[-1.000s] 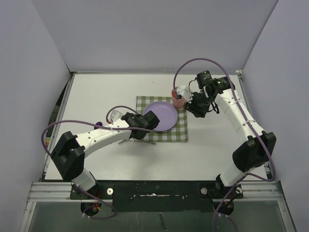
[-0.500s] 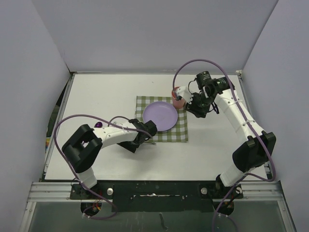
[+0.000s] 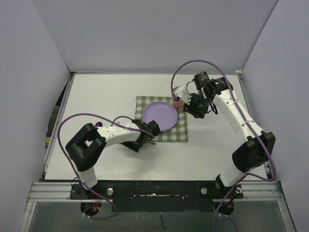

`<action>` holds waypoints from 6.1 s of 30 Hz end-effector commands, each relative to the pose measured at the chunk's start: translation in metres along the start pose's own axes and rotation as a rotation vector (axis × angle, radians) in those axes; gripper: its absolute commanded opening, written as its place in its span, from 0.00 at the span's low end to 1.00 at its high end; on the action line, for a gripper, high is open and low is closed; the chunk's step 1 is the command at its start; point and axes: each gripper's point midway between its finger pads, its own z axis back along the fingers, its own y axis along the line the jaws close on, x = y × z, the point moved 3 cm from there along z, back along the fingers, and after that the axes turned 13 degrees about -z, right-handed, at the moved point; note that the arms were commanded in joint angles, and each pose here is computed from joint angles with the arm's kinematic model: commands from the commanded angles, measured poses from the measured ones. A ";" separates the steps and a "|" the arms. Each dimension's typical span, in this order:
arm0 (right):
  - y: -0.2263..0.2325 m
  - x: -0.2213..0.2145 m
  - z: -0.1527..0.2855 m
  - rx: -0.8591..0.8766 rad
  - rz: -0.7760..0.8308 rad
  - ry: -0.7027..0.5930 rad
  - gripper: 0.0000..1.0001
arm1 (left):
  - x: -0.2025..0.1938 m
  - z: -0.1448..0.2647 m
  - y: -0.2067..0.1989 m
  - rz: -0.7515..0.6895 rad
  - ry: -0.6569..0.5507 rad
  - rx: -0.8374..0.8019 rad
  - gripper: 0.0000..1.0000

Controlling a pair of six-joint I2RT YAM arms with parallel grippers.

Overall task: Set the dinner table for one person
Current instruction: Pick up the fork at the center of the board, then place the fork on the napkin.

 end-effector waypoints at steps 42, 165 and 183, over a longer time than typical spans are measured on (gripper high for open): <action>0.015 -0.010 0.002 0.020 -0.034 0.006 0.32 | 0.041 -0.010 0.007 0.529 -0.114 0.005 0.00; 0.024 -0.037 -0.017 0.057 -0.214 -0.068 0.31 | 0.137 0.069 -0.077 -1.031 -0.060 -0.450 0.30; 0.007 -0.032 -0.017 -0.046 -0.263 -0.084 0.11 | 0.063 -0.014 -0.106 -1.212 0.006 -0.486 0.08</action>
